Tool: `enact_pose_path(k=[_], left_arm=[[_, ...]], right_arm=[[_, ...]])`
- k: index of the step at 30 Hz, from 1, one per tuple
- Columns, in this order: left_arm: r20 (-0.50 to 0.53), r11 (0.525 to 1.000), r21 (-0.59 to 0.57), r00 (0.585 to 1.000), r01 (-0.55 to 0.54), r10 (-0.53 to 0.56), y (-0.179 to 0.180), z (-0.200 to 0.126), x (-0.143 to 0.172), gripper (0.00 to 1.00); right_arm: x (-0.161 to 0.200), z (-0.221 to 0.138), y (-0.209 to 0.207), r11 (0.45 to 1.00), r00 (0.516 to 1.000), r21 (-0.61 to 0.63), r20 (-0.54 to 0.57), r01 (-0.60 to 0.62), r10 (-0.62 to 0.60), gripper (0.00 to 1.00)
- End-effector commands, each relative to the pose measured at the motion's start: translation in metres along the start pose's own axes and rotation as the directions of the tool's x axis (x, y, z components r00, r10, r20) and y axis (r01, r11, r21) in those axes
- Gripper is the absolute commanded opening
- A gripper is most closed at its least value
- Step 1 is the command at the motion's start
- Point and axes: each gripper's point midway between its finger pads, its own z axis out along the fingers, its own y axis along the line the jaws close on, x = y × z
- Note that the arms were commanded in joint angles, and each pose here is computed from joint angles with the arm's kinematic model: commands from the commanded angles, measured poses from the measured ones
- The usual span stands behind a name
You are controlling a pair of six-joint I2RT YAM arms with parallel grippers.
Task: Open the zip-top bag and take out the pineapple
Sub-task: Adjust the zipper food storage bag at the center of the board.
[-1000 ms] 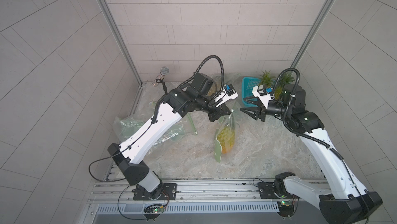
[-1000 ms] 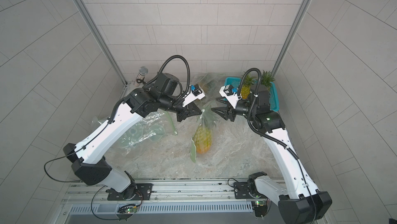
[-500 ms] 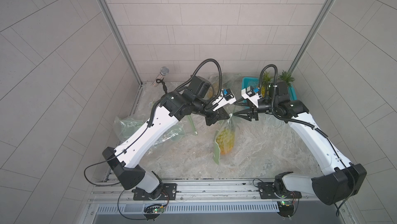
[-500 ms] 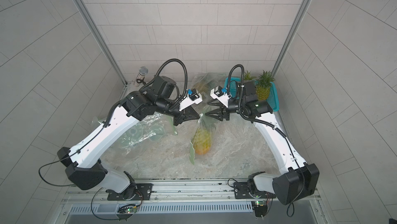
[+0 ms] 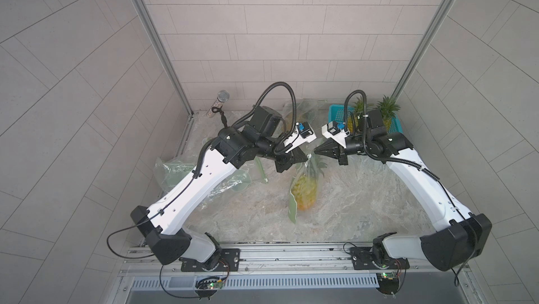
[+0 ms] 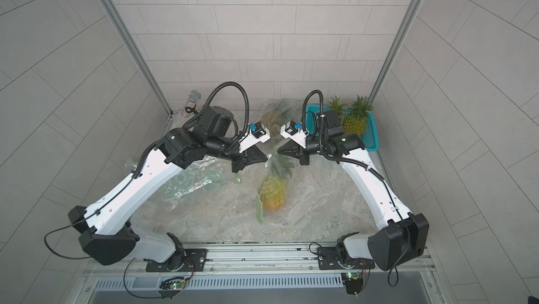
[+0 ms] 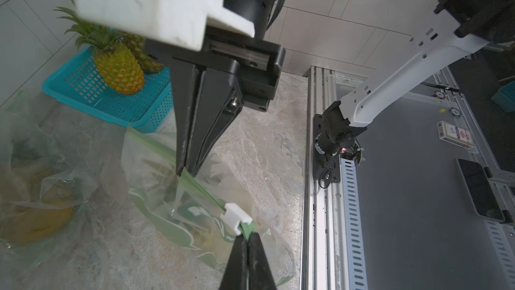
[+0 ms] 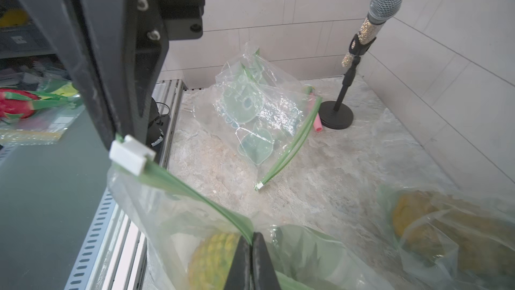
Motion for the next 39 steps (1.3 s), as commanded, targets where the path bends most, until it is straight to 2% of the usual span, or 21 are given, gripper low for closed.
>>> enact_pose_path(k=[1,6,15,18,21,25,26,33,39], left_arm=[[0.100,0.993,-0.109,0.994,-0.037,0.048,0.008,-0.026,-0.018,0.00],[0.132,0.982,-0.189,0.990,-0.027,0.053,0.017,-0.035,-0.007,0.00],[0.135,0.955,-0.297,0.991,0.016,0.026,0.034,-0.038,0.029,0.00],[0.148,0.948,-0.317,0.989,0.036,0.011,0.037,-0.043,0.037,0.01],[0.169,0.956,-0.287,0.986,0.059,-0.010,0.032,-0.045,0.039,0.13],[0.216,0.963,-0.244,0.974,0.116,-0.063,0.025,-0.047,0.041,0.38],[0.232,0.962,-0.238,0.969,0.135,-0.079,0.026,-0.048,0.042,0.41],[0.411,0.957,-0.140,0.894,0.254,-0.178,0.028,-0.052,0.033,0.56],[0.447,0.946,-0.099,0.863,0.308,-0.234,0.039,-0.041,0.027,0.57]], right_arm=[[-0.019,-0.019,-0.002,0.989,0.999,0.145,0.020,0.043,-0.047,0.00],[-0.018,-0.027,0.006,0.971,0.999,0.236,-0.046,0.027,-0.017,0.00],[0.003,-0.010,0.028,0.973,0.985,0.229,-0.167,-0.013,0.053,0.00],[0.006,-0.004,0.025,0.970,0.981,0.240,-0.175,-0.038,0.081,0.00],[0.002,0.002,0.018,0.962,0.981,0.262,-0.154,-0.077,0.121,0.00],[-0.003,0.007,0.013,0.954,0.977,0.269,-0.131,-0.129,0.169,0.00],[-0.002,0.007,0.013,0.954,0.976,0.269,-0.130,-0.134,0.174,0.00],[-0.001,0.010,0.013,0.952,0.975,0.268,-0.121,-0.149,0.187,0.00],[-0.005,0.009,0.018,0.958,0.980,0.251,-0.104,-0.141,0.171,0.00]])
